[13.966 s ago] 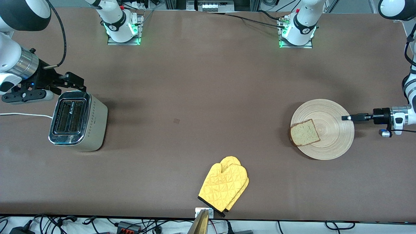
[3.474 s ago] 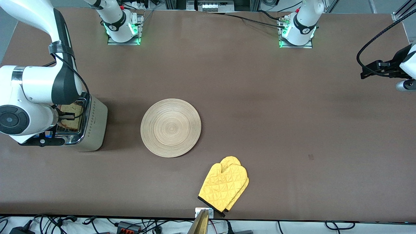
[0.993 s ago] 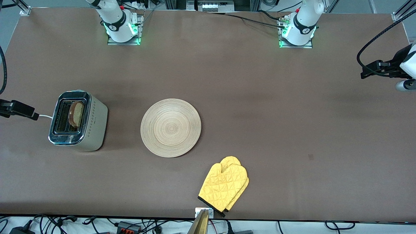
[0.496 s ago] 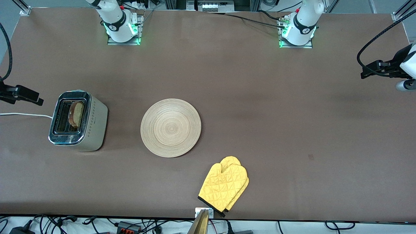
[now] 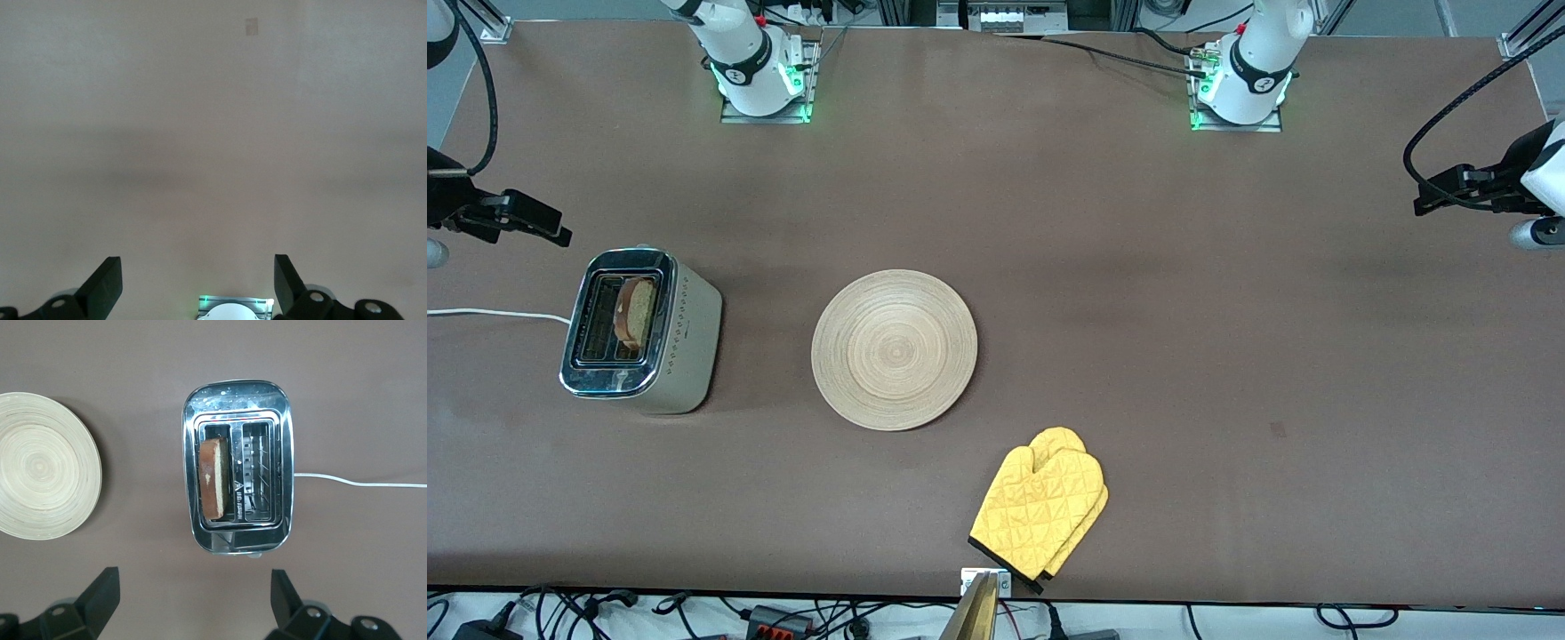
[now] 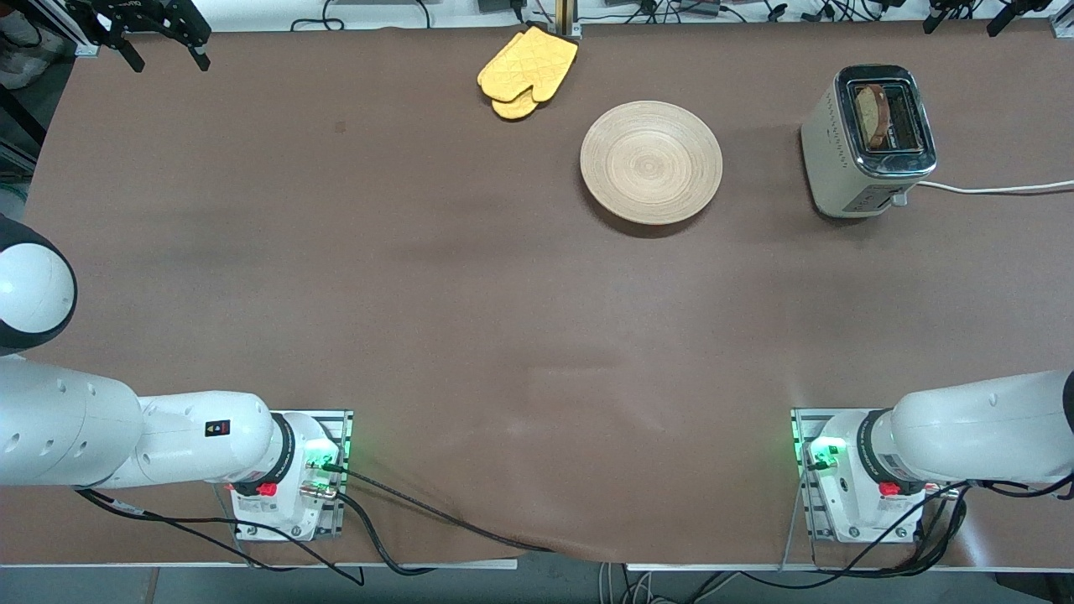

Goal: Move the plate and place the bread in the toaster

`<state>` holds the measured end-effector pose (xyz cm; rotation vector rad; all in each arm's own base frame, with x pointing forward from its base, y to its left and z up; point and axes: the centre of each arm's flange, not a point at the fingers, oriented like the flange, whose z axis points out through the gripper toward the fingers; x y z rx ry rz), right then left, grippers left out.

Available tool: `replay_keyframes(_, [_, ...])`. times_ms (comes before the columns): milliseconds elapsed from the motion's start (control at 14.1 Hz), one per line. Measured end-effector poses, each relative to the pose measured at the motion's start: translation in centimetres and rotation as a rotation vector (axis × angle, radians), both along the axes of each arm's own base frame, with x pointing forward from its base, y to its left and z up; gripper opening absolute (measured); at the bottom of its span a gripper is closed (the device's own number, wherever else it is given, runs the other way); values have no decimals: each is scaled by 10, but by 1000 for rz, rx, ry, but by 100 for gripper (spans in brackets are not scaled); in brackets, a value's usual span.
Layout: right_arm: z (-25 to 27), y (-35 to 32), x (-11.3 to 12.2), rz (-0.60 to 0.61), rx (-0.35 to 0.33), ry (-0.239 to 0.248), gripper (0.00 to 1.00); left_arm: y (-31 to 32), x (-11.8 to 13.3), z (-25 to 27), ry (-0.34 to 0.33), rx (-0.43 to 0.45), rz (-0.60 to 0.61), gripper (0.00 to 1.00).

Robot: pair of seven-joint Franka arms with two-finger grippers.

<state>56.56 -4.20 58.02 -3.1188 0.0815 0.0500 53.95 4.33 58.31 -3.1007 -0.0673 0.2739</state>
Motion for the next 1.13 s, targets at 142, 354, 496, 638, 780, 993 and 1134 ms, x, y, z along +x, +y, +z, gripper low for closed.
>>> replay_keyframes(142, [6,3,-3,6,-8,-10,100,0,0,0,0,0,0,100])
replay_keyframes(354, [10,3,-5,8,-11,-15,100,0,0,0,0,0,0,100])
replay_keyframes(496, [8,3,-6,8,-10,-7,100,0,0,0,0,0,0,100])
replay_keyframes(638, [6,3,-7,8,-10,-1,100,0,0,0,0,0,0,100])
replay_keyframes(780, [5,3,-7,8,-9,3,100,0,0,0,0,0,0,100])
replay_keyframes(993, [5,3,-7,8,-9,4,100,0,0,0,0,0,0,100])
replay_keyframes(1134, [5,3,-7,8,-9,4,100,0,0,0,0,0,0,100])
